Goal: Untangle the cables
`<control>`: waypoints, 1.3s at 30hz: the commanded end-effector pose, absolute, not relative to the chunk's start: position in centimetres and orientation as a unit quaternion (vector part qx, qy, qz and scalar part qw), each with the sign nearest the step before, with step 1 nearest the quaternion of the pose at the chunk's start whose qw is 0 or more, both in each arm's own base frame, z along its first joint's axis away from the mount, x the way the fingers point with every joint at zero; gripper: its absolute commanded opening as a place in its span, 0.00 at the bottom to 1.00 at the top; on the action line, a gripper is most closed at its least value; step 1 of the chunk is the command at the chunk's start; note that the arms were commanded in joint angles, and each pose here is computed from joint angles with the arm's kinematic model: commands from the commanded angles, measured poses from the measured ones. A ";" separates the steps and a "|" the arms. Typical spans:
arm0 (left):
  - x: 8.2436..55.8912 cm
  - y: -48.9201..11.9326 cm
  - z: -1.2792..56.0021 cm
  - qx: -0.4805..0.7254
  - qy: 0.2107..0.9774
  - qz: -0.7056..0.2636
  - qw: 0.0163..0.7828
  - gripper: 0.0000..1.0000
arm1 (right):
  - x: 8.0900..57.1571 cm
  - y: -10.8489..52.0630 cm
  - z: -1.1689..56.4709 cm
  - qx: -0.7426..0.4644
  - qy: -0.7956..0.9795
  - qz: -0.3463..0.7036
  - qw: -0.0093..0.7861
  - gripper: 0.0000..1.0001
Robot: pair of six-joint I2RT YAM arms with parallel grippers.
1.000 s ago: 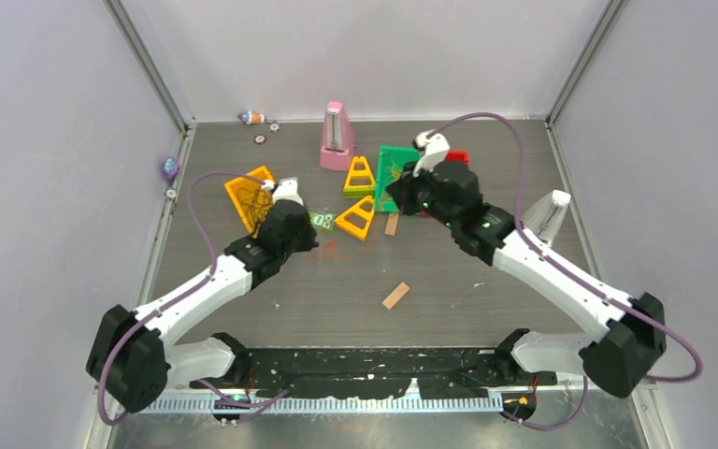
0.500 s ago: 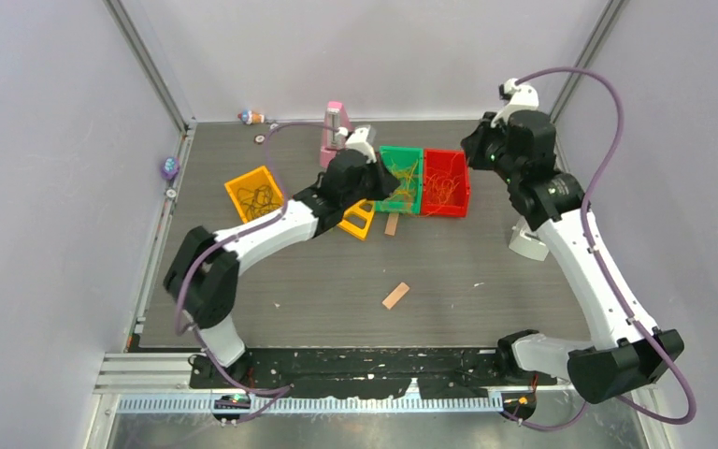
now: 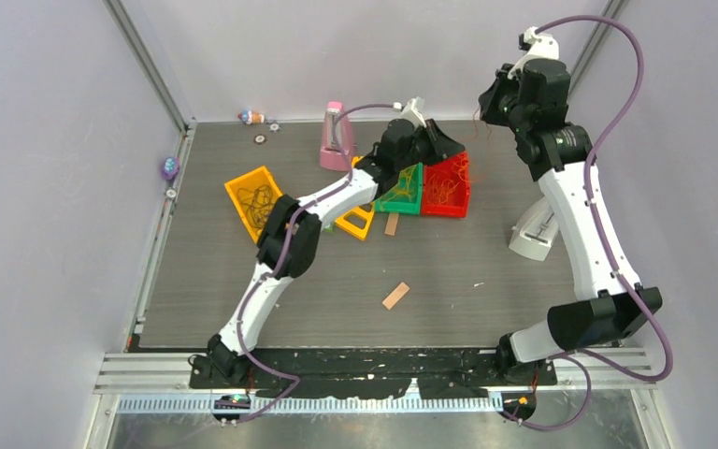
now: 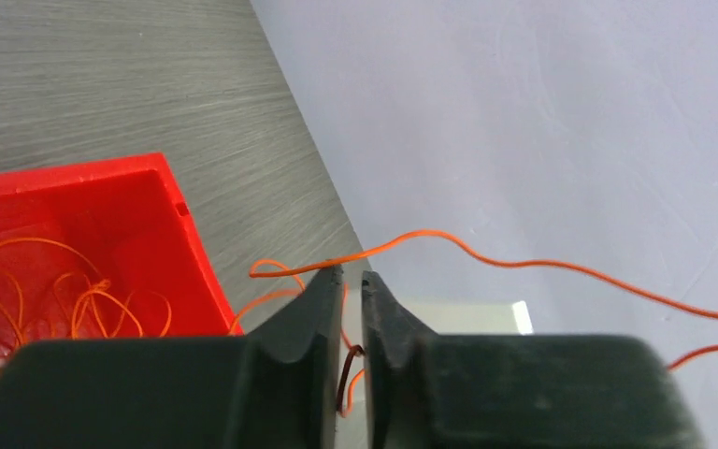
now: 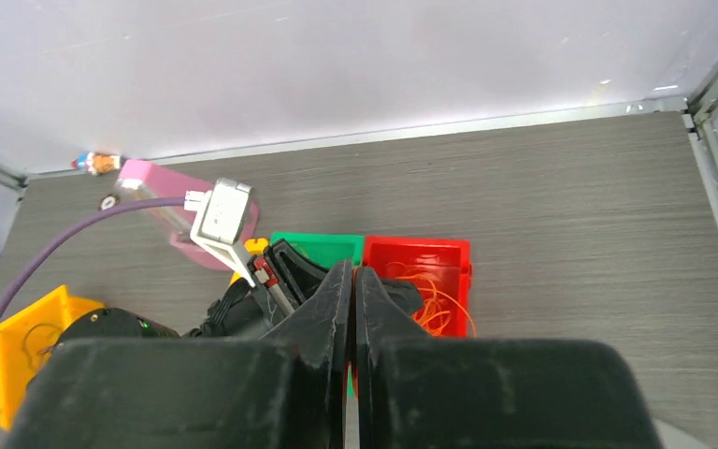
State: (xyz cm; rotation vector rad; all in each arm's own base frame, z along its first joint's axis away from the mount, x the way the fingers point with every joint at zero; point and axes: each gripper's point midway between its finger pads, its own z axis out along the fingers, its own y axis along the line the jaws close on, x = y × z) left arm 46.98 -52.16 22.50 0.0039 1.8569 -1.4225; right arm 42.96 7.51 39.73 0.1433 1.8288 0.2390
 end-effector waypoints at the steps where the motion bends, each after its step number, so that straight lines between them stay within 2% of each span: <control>1: 47.0 -53.4 23.3 -0.004 0.743 -0.567 0.356 0.19 | 44.7 6.2 38.9 0.065 0.800 0.078 0.591 0.05; 7: 47.4 -51.0 20.4 -0.012 0.780 -0.501 0.374 0.23 | 47.2 5.7 34.6 0.069 0.823 0.089 0.557 0.05; 11: 47.1 -49.8 19.3 0.010 0.818 -0.442 0.368 0.45 | 48.3 5.5 32.2 0.078 0.836 0.085 0.537 0.05; 16: 46.1 -47.3 19.8 0.034 0.843 -0.384 0.374 0.60 | 49.0 3.4 30.8 0.109 0.841 0.056 0.527 0.05; 24: 44.8 -43.4 22.3 0.061 0.849 -0.325 0.411 0.85 | 49.5 1.0 31.8 0.133 0.835 0.029 0.533 0.05; 33: 42.2 -38.9 25.6 0.084 0.835 -0.302 0.452 0.86 | 50.7 2.1 30.2 0.119 0.840 0.055 0.527 0.05; 39: 38.8 -34.1 24.6 0.100 0.840 -0.285 0.451 0.84 | 52.9 3.3 30.8 0.104 0.832 0.076 0.539 0.05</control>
